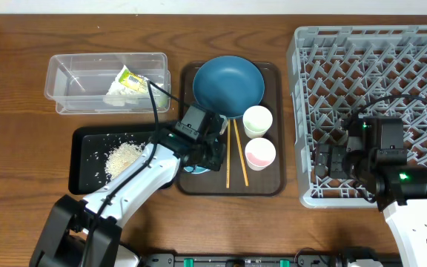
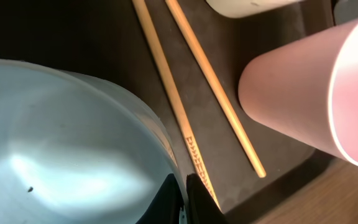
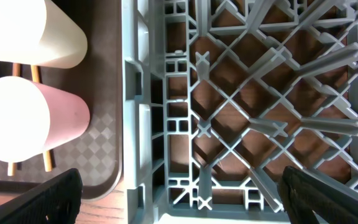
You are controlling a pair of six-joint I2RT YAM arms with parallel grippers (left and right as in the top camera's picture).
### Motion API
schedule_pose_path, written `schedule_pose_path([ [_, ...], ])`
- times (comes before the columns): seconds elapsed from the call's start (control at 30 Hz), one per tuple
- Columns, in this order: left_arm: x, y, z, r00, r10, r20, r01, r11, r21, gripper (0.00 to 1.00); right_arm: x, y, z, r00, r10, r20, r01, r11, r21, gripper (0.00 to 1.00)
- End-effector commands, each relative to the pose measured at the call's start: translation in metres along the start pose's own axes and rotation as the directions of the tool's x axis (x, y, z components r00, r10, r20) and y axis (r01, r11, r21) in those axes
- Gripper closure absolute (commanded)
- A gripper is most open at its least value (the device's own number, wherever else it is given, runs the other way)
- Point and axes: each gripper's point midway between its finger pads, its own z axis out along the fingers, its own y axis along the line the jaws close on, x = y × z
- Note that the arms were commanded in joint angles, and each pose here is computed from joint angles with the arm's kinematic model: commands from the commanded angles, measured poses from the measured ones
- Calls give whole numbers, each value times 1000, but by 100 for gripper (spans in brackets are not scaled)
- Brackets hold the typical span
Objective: Sort waste into correct bins and load items into the dishwasher rack
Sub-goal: 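Set the empty bowl back on the brown tray with the left gripper, then grasp the pink cup with the left gripper and lift it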
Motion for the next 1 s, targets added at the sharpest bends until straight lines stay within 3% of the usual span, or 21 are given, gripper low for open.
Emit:
schedule_pose_path([
  [0.0,-6,1,1,1000,-4,9,4,1000,-15,85,-6,3,-4,1000,4,15,-4,1000,-6,1],
  [0.1,-9,-1,-2,1000,0,18,1,1000,-6,61,-6,3,-4,1000,4,14,-4,1000,-6,1],
  [0.13,-11,-3,-4,1000,3,28,-3,1000,-3,59,-6,3,-4,1000,4,15,-4,1000,-6,1],
  [0.53,-54,-48,-47,974,39,225,-66,991,118,53,-6,3,-4,1000,4,15,-4,1000,-6,1],
  [0.97,-33,-65,8,987,107,122,-117,990,82,52,-6,3,-4,1000,4,15,-4,1000,-6,1],
])
